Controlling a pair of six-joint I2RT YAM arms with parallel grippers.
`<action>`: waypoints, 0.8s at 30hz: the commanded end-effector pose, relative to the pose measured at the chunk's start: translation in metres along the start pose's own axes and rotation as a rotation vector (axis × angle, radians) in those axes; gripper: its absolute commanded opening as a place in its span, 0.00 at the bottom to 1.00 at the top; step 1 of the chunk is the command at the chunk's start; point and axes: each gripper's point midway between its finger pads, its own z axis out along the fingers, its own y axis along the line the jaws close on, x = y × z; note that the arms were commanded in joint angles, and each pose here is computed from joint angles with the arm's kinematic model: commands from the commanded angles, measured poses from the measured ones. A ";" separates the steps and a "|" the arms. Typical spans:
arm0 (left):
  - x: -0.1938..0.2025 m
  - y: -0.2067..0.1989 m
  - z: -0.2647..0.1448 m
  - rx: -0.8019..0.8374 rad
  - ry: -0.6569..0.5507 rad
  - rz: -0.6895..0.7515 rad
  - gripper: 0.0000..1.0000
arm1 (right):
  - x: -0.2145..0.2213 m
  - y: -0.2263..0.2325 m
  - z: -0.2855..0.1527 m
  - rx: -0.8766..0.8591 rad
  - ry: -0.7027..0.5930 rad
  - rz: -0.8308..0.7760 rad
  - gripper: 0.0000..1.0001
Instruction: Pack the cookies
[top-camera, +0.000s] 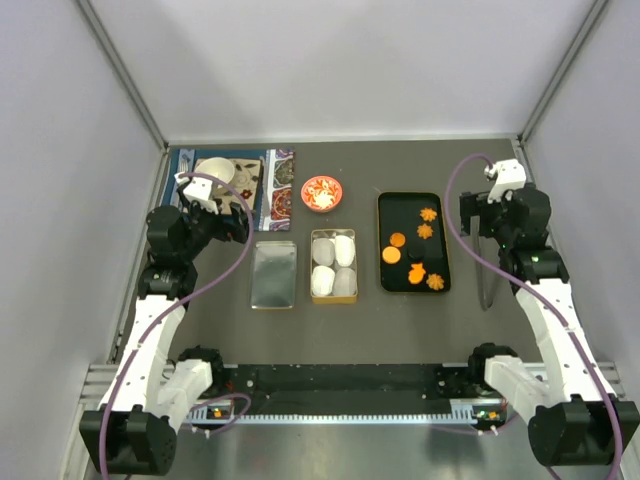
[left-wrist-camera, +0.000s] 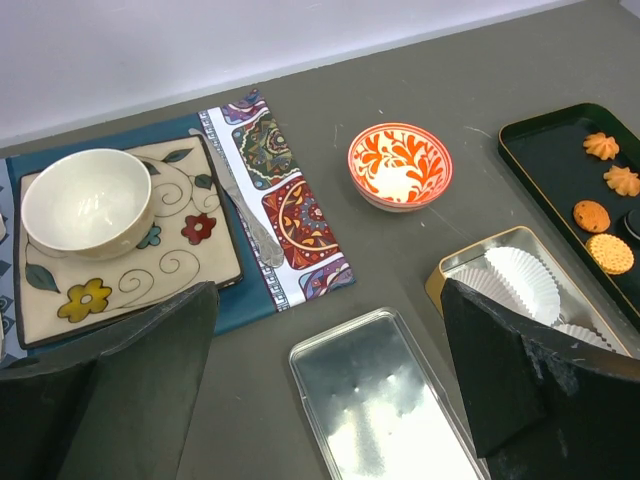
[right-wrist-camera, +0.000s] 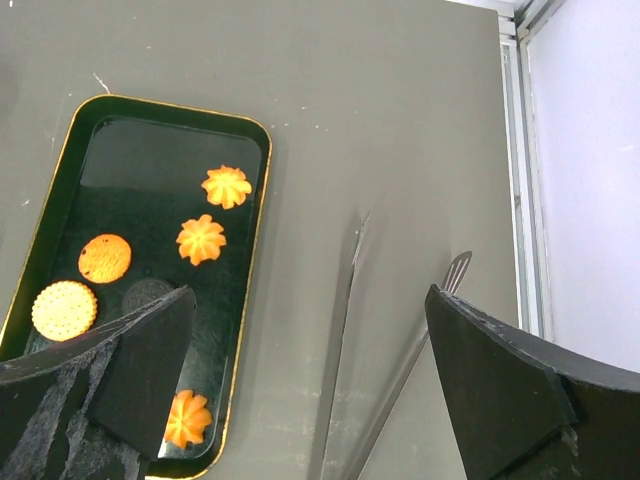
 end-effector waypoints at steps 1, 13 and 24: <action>-0.024 -0.003 0.001 0.015 -0.077 0.024 0.99 | -0.022 -0.005 -0.007 0.012 -0.081 0.007 0.99; -0.017 0.000 0.007 0.006 -0.053 0.014 0.99 | -0.022 0.009 -0.012 -0.069 -0.077 0.021 0.99; 0.009 0.000 0.006 0.006 0.044 -0.003 0.99 | 0.025 0.003 0.010 -0.040 0.174 -0.018 0.98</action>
